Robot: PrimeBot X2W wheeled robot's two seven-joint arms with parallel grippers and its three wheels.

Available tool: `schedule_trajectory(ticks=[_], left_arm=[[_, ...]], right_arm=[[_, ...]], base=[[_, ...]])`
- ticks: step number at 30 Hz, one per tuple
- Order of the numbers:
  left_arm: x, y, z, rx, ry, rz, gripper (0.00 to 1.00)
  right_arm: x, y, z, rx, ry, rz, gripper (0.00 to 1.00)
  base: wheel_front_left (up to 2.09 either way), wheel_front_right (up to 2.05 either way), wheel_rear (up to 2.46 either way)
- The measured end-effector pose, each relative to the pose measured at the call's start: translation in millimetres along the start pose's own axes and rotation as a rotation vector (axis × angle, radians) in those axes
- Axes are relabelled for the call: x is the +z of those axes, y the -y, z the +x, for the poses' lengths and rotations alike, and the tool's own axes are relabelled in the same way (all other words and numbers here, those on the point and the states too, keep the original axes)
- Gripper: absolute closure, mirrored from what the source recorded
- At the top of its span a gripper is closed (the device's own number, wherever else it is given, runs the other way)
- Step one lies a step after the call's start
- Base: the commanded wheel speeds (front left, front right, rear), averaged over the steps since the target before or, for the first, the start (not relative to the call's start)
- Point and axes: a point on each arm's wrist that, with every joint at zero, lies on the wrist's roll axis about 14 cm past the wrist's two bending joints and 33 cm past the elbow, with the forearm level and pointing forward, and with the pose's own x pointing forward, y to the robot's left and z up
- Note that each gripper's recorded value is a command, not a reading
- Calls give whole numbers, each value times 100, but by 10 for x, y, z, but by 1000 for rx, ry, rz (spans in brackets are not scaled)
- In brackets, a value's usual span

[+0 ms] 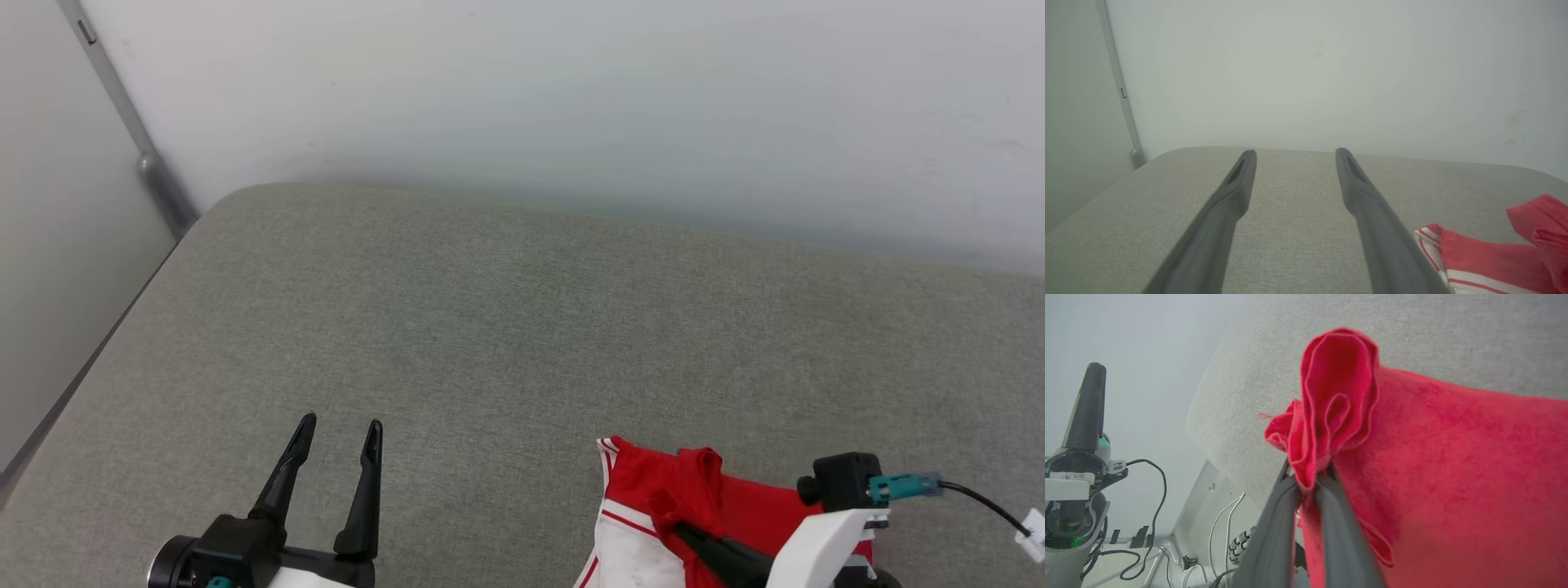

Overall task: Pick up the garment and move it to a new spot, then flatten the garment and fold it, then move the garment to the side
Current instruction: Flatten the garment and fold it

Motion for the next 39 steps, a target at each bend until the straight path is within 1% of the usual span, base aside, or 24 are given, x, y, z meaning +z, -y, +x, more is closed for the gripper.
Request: schedule_trajectory(ticks=[6, 7, 8, 9, 11, 13, 14, 16, 19, 22, 26, 31, 33, 34, 36, 37, 39], left_arm=[[-14, -105, -66, 24, -12, 22, 0], [-22, -113, -71, 26, -15, 23, 0], [-29, -119, -74, 28, -18, 24, 0], [-37, -125, -75, 29, -21, 25, 0], [-57, -130, -71, 31, -28, 25, 0], [-74, -130, -63, 32, -34, 23, 0], [-85, -125, -59, 31, -37, 22, 0], [-101, -118, -45, 30, -41, 20, 0], [-123, -89, -22, 21, -46, 17, 0], [-125, -52, 9, 9, -44, 14, 0], [-111, 11, 54, -11, -36, 9, 0], [-73, 77, 129, -32, -18, -2, 0], [-66, 105, 158, -42, -14, -4, 0], [-67, 129, 171, -49, -14, -7, 0], [-68, 170, 196, -60, -12, -14, 0], [-74, 192, 206, -67, -13, -15, 0], [-82, 236, 226, -80, -15, -20, 0]], right_arm=[[-166, -39, 208, 11, -57, -22, 100], [-192, -30, 234, 5, -68, -35, 81], [-215, -17, 255, -2, -77, -47, 25], [-241, 1, 273, -9, -85, -53, 0], [-268, -62, 324, 13, -94, -63, 0], [-305, -207, 361, 73, -103, -23, 0], [-325, -251, 370, 88, -108, -21, 0], [-267, -273, 383, 93, -90, -33, 0], [-116, -222, 378, 69, -44, -62, 0], [112, -128, 338, 18, 27, -121, 0], [518, 48, 186, -85, 160, -261, 0], [1096, 340, -221, -228, 376, -455, 0], [1286, 445, -418, -282, 461, -508, 0], [1364, 496, -517, -309, 499, -529, 0], [1447, 626, -710, -361, 570, -511, 0], [1455, 676, -792, -380, 603, -493, 0], [1458, 740, -955, -420, 657, -503, 0]], base=[[0, 0, 0], [0, 0, 0], [0, 0, 0], [0, 0, 0], [0, 0, 0], [0, 0, 0], [0, 0, 0], [0, 0, 0], [0, 0, 0], [0, 0, 0], [0, 0, 0], [0, 0, 0], [0, 0, 0], [0, 0, 0], [0, 0, 0], [0, 0, 0], [0, 0, 0]])
